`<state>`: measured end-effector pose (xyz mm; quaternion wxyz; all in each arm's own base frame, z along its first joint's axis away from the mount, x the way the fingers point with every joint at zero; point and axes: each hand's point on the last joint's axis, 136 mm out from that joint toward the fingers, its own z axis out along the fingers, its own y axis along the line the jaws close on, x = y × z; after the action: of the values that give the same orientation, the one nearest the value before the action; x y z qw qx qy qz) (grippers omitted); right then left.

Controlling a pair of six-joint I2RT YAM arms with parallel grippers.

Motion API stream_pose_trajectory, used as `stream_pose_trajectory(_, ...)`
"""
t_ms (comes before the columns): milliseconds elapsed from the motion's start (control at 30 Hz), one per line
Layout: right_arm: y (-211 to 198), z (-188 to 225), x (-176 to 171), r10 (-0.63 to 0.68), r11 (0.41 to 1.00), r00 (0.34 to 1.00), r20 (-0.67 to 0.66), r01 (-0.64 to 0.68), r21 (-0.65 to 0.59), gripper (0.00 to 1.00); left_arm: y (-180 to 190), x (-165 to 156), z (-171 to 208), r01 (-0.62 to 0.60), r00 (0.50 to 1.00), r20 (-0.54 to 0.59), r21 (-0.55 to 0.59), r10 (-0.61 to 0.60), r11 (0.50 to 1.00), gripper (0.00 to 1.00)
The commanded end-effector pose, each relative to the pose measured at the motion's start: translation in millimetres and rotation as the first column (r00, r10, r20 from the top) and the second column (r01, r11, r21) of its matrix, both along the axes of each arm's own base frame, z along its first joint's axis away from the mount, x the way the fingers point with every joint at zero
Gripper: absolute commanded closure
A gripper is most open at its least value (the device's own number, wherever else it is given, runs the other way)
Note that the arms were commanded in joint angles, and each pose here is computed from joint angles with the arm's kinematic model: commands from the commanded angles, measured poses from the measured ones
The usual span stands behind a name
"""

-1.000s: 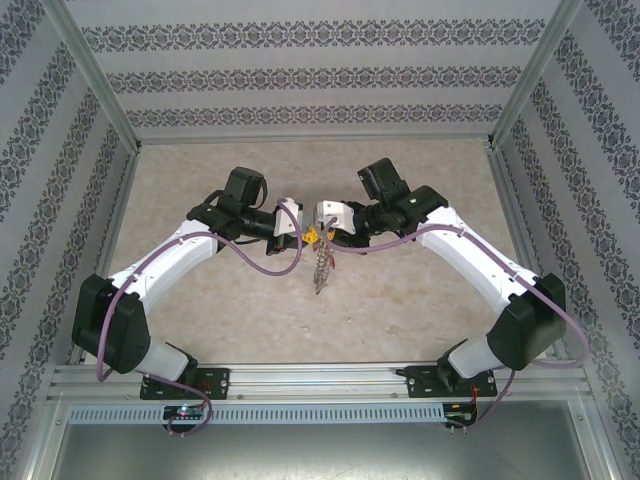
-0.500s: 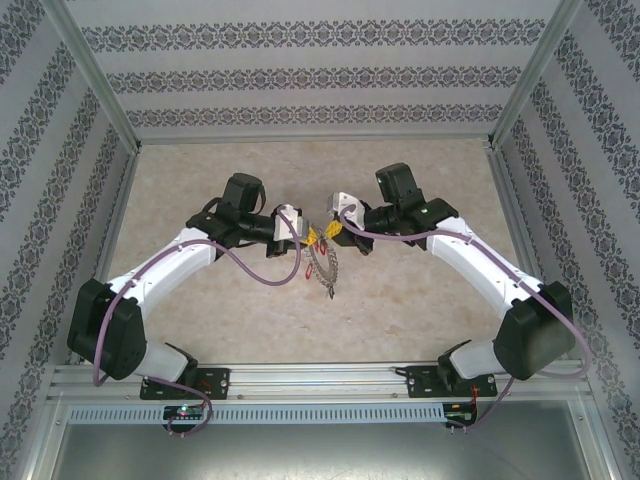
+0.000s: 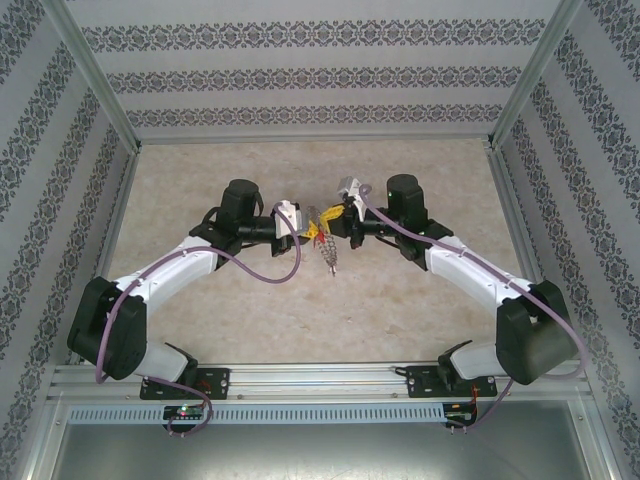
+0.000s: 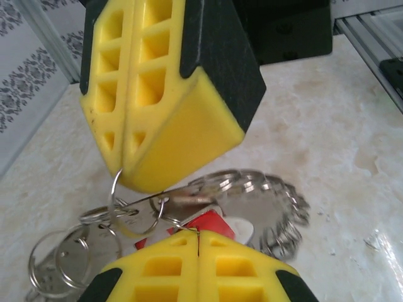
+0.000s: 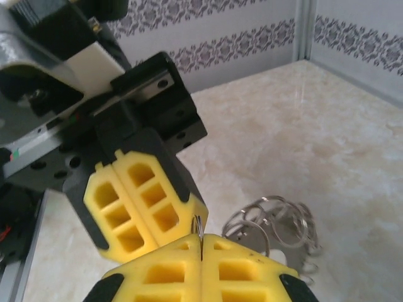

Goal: Put the keys on the keyring

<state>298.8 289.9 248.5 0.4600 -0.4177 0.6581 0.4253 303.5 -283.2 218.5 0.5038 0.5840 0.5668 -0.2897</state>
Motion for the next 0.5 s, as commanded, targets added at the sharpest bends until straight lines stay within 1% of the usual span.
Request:
stream_pose_trajectory(0, 15.6, 52.3, 7.9, -0.047, 0.985, 0.992, 0.118, 0.027, 0.171, 1.0, -7.5, -5.0, 3.4, -0.004, 0.999, -0.042, -0.055, 0.002, 0.998, 1.0)
stream_pose_trajectory(133, 22.9, 49.6, 11.6, -0.086, 0.981, 0.991, 0.098, 0.066, 0.184, 1.0, -5.2, -2.2, 5.8, -0.045, 0.998, -0.036, -0.084, 0.042, 0.995, 1.0)
stream_pose_trajectory(233, 22.3, 48.7, 14.1, -0.102, 0.977, 0.991, 0.083, 0.084, 0.198, 1.0, -2.9, -4.1, 5.7, -0.056, 0.998, -0.036, -0.084, 0.053, 0.995, 1.0)
stream_pose_trajectory(467, 18.0, 37.4, 11.4, -0.094, 0.988, 0.989, 0.115, 0.078, 0.136, 1.0, 12.8, -7.4, 6.5, -0.103, 0.994, -0.033, -0.054, 0.101, 0.993, 1.0)
